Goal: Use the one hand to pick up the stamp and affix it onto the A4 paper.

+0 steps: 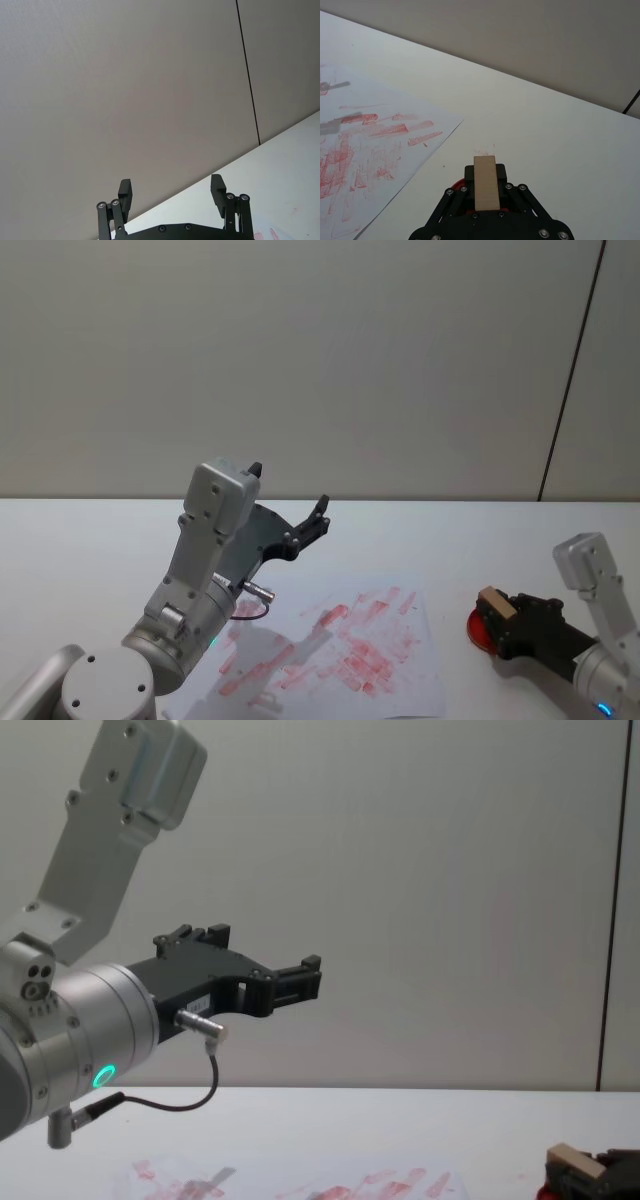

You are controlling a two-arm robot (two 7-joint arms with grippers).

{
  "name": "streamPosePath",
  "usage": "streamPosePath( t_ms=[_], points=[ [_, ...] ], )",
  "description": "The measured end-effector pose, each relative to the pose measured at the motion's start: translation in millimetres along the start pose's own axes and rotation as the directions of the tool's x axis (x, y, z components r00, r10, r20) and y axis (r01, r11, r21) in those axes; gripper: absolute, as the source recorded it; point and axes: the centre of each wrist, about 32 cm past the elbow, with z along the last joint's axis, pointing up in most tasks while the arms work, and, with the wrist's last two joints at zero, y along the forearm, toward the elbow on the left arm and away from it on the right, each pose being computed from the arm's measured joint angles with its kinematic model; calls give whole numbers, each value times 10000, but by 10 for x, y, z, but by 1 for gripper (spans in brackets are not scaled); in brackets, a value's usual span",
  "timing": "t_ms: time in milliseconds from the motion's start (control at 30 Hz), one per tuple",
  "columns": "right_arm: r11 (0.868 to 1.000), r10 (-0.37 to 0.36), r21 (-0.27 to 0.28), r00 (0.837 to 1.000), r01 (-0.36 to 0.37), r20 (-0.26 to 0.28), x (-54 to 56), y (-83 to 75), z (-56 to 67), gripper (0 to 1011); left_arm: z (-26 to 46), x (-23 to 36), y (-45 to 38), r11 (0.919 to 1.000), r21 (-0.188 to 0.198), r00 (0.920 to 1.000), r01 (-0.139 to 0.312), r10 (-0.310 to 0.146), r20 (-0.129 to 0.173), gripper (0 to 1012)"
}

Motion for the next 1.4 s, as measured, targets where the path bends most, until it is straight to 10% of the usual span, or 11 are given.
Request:
streamPosePath(
  t_ms=[767, 1400],
  points=[
    [9879, 877, 1234, 9946, -941, 562, -199, 52, 249, 219, 0, 0, 0, 10000, 1, 10000, 0, 0, 0, 1002],
    [9803, 1606, 1030, 9838, -1683, 793, -491, 177, 221, 219, 0, 0, 0, 10000, 0, 10000, 0, 0, 0, 1002]
  ],
)
